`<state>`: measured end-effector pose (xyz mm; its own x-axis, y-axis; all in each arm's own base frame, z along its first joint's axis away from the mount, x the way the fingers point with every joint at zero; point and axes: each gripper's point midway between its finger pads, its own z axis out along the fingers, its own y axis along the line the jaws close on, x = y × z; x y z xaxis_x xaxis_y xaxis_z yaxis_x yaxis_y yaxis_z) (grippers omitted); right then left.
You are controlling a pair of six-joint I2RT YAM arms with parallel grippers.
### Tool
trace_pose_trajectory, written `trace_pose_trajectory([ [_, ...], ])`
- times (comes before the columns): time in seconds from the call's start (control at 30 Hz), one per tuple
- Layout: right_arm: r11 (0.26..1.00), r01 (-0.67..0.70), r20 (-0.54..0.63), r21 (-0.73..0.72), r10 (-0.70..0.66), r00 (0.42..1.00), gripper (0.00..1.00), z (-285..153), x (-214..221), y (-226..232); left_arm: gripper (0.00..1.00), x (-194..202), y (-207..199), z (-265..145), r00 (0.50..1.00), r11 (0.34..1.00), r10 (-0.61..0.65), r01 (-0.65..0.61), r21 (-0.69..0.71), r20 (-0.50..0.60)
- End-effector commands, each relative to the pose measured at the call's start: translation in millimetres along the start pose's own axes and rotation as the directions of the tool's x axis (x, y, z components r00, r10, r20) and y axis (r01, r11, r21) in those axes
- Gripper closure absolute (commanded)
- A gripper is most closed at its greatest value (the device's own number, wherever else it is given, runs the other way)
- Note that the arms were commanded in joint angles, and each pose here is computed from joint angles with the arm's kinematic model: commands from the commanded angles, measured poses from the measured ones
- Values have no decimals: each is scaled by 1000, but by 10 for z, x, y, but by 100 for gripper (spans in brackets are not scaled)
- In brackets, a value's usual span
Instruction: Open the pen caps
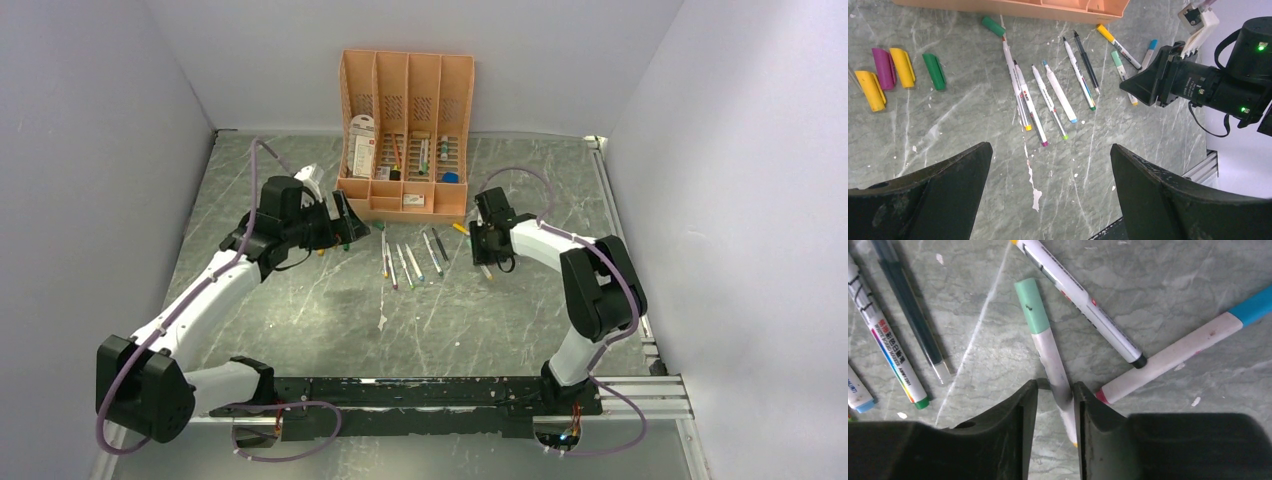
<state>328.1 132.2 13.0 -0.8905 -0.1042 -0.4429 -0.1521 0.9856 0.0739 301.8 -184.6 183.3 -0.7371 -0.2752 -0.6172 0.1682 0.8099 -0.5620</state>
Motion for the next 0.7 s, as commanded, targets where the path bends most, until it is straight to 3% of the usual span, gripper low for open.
trace_pose_trajectory([
  [0.0, 998, 39, -20, 52, -38, 999, 72, 66, 57, 23, 0, 20, -89, -70, 1000, 999, 2, -3, 46, 7],
  [0.23, 993, 86, -39, 82, -83, 996, 82, 110, 86, 194, 0, 116, -98, -127, 1000, 997, 4, -4, 71, -4],
  [0.57, 993, 119, -81, -1, -118, 990, 100, 71, 285, 485, 0, 259, -138, -154, 1000, 991, -16, 17, 136, -9],
  [0.67, 993, 114, -85, -34, -117, 990, 100, -2, 313, 548, 0, 308, -166, -185, 999, 985, -36, 35, 169, -1],
])
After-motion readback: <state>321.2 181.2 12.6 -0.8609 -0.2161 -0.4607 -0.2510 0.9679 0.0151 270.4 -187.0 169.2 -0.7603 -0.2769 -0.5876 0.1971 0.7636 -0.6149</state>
